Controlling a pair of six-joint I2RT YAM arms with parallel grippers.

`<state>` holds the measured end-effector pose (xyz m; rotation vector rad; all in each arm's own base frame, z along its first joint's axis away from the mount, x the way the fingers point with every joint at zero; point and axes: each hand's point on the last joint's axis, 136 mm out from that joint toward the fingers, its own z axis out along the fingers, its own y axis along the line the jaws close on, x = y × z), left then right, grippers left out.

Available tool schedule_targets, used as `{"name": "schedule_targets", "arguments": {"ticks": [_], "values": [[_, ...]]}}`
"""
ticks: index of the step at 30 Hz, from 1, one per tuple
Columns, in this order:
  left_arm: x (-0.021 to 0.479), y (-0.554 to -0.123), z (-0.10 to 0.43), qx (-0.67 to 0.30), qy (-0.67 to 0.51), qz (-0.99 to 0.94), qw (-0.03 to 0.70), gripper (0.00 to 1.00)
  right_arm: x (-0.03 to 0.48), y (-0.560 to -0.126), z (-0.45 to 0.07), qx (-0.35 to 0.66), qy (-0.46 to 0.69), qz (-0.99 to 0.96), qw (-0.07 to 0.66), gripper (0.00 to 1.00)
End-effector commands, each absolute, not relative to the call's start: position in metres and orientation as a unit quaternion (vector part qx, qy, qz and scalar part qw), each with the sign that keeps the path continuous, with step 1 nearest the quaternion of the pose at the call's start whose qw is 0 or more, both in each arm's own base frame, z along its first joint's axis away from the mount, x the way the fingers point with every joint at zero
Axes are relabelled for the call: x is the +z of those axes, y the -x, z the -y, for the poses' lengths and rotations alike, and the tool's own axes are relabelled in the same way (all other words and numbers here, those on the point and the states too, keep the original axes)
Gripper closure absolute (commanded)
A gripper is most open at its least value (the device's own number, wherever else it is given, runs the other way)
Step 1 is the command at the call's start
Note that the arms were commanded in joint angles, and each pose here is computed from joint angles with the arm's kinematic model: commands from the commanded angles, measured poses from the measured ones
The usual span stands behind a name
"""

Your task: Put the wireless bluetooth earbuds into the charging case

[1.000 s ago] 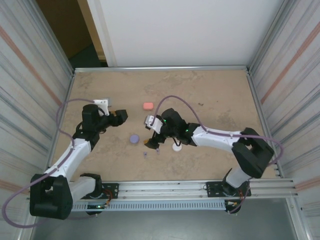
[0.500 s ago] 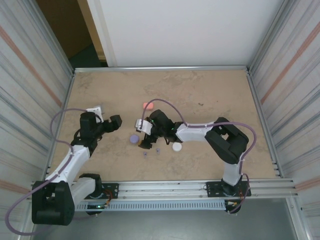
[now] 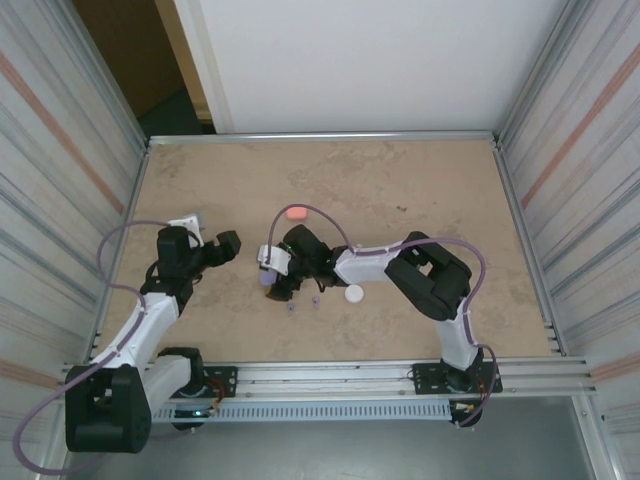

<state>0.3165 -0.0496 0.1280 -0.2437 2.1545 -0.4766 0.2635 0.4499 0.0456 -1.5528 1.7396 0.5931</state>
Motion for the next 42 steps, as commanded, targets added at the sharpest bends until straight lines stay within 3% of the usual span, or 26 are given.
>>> {"name": "schedule_targets", "arguments": {"ticks": [1,12,28,34,42], "values": [[0.132,-0.316,0.049,-0.196,0.101,-0.865,0.452,0.09,0.045,-0.263,-0.458,0.240,0.600,-0.679,0.348,0.15],[0.131,-0.316,0.048,-0.196,0.103,-0.865,0.450,0.09,0.031,-0.258,-0.457,0.244,0.605,-0.684,0.326,0.22],[0.133,-0.314,0.049,-0.200,0.106,-0.864,0.449,0.09,0.023,-0.259,-0.457,0.245,0.602,-0.693,0.312,0.45],[0.138,-0.311,0.051,-0.210,0.109,-0.860,0.452,0.09,0.043,-0.263,-0.456,0.250,0.591,-0.685,0.343,0.54],[0.156,-0.303,0.065,-0.260,0.104,-0.846,0.453,0.10,0.101,-0.269,-0.443,0.240,0.584,-0.655,0.415,0.55]]}}
